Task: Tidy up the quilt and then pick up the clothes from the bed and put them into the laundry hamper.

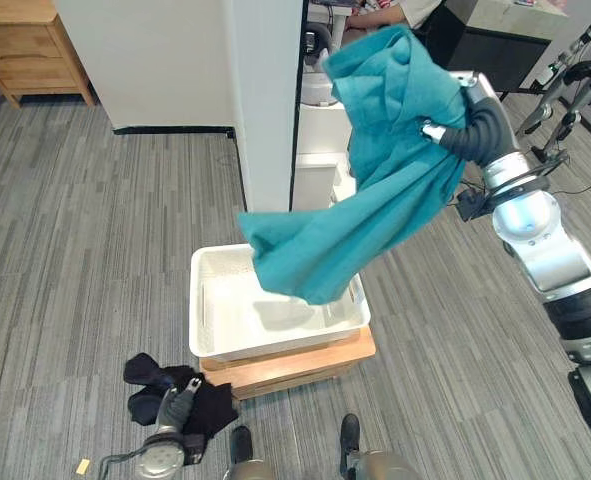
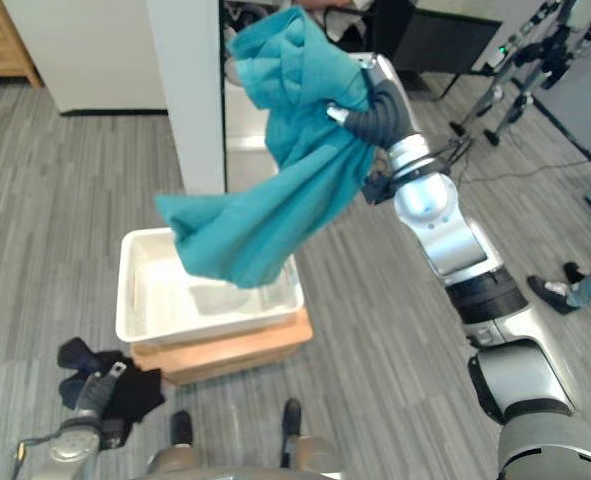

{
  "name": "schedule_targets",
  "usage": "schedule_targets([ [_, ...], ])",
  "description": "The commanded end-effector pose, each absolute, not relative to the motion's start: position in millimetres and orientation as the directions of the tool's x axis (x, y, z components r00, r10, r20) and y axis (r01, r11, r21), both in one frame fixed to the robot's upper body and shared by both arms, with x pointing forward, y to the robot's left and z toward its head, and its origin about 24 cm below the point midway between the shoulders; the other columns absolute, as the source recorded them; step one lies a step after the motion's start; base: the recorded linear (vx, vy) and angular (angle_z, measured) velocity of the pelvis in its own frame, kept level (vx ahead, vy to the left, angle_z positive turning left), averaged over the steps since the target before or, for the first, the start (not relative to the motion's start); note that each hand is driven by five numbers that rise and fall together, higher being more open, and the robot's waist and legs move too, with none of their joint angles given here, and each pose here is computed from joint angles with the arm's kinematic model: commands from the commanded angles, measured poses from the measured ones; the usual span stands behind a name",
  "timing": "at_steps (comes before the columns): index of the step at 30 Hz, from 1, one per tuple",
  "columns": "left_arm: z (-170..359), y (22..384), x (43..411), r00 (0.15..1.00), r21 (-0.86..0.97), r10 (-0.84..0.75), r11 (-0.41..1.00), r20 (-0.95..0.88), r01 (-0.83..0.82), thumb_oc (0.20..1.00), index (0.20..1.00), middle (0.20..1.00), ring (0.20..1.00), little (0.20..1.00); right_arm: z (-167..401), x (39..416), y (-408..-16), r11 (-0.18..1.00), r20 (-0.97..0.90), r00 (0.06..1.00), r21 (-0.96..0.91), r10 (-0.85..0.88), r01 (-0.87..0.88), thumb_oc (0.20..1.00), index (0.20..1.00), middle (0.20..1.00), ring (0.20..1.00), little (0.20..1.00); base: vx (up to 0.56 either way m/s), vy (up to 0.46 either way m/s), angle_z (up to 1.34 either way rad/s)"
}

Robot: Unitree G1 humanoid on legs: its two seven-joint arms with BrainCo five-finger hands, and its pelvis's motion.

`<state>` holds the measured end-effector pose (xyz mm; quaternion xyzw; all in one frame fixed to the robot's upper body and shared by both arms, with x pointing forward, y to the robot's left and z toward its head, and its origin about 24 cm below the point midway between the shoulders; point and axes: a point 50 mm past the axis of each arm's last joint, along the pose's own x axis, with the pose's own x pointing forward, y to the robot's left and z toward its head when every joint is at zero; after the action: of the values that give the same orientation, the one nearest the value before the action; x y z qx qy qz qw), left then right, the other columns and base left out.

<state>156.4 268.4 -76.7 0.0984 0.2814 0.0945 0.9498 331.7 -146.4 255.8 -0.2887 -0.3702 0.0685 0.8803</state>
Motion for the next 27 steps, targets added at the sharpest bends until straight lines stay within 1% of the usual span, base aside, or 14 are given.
schedule_targets([
  [1,-16.2,276.7,206.9,0.956,0.222,0.197,0.964,-0.218,-0.148,0.200,0.200,0.200,0.200,0.200,250.6,331.8,-122.3,0.843,0.613,0.693,-0.538,0.380,0.013,0.200,0.200,0.200,0.200,0.200,-0.03,-0.057,0.19],
  [4,14.6,270.3,221.5,0.987,0.208,0.140,0.971,-0.081,-0.121,0.200,0.200,0.200,0.200,0.200,204.7,337.3,-102.4,0.841,0.493,0.770,-0.532,0.404,-0.100,0.200,0.200,0.200,0.200,0.200,-0.02,-0.052,0.09],
  [7,52.6,258.3,240.0,0.994,0.178,0.062,0.981,0.091,-0.078,0.200,0.200,0.200,0.200,0.200,156.3,344.0,-94.2,0.815,0.328,0.852,-0.552,0.408,-0.177,0.200,0.200,0.200,0.200,0.200,-0.03,-0.058,0.28],
  [8,71.7,252.6,248.3,0.985,0.181,0.020,0.982,0.171,-0.052,0.200,0.200,0.200,0.200,0.200,141.7,346.5,-94.3,0.780,0.264,0.871,-0.596,0.413,-0.190,0.755,0.755,0.755,0.755,0.755,-0.04,-0.061,0.28],
  [9,85.3,249.3,253.4,0.974,0.185,-0.004,0.982,0.228,-0.039,0.200,0.200,0.200,0.200,0.200,135.4,349.7,-97.7,0.739,0.227,0.884,-0.651,0.408,-0.174,1.000,1.000,1.000,1.000,1.000,-0.02,-0.060,0.30],
  [11,113.9,243.6,257.5,0.938,0.193,-0.047,0.981,0.344,-0.021,0.200,0.200,0.200,0.200,0.200,131.8,355.8,-104.1,0.572,0.181,0.891,-0.814,0.415,-0.102,1.000,1.000,1.000,1.000,1.000,0.02,-0.045,0.21],
  [12,129.5,241.8,256.1,0.911,0.205,-0.060,0.978,0.407,-0.027,0.200,0.200,0.200,0.200,0.200,130.5,360.4,-110.6,0.420,0.153,0.900,-0.907,0.408,-0.036,1.000,1.000,1.000,1.000,1.000,0.02,-0.024,0.13],
  [14,152.0,234.7,252.9,0.857,0.215,-0.075,0.976,0.510,-0.042,0.200,0.200,0.200,0.200,0.200,118.3,365.2,-120.1,0.219,0.118,0.921,-0.975,0.371,0.037,1.000,1.000,1.000,1.000,1.000,0.01,-0.007,0.05],
  [16,177.9,226.6,251.6,0.782,0.233,-0.086,0.969,0.617,-0.078,0.200,0.200,0.200,0.200,0.200,97.8,362.1,-126.2,0.116,0.095,0.935,-0.992,0.342,0.058,1.000,1.000,1.000,1.000,1.000,0.00,0.000,0.00],
  [18,199.8,215.4,254.6,0.714,0.280,-0.123,0.954,0.689,-0.106,0.200,0.200,0.200,0.200,0.200,80.4,354.7,-134.7,0.062,0.072,0.947,-0.997,0.314,0.056,1.000,1.000,1.000,1.000,1.000,0.04,0.001,-0.03],
  [19,217.2,202.6,261.3,0.659,0.316,-0.159,0.940,0.735,-0.127,0.200,0.200,0.200,0.200,0.200,69.3,344.3,-147.7,0.039,0.062,0.955,-0.998,0.289,0.053,1.000,1.000,1.000,1.000,1.000,0.04,0.001,-0.04],
  [22,225.4,192.4,270.4,0.631,0.342,-0.171,0.926,0.757,-0.158,0.200,0.200,0.200,0.200,0.200,68.2,332.0,-166.3,0.047,0.087,0.962,-0.996,0.257,0.078,1.000,1.000,1.000,1.000,1.000,0.02,0.002,-0.21],
  [24,227.9,186.2,280.7,0.630,0.346,-0.160,0.920,0.760,-0.183,0.200,0.200,0.200,0.200,0.200,72.8,320.6,-180.0,0.091,0.131,0.965,-0.989,0.228,0.113,1.000,1.000,1.000,1.000,1.000,0.02,0.017,-0.21],
  [27,200.6,188.1,302.4,0.737,0.383,-0.113,0.900,0.666,-0.208,0.200,0.200,0.200,0.200,0.200,82.7,308.5,-186.3,0.164,0.198,0.955,-0.973,0.221,0.164,1.000,1.000,1.000,1.000,1.000,0.01,0.025,-0.66],
])
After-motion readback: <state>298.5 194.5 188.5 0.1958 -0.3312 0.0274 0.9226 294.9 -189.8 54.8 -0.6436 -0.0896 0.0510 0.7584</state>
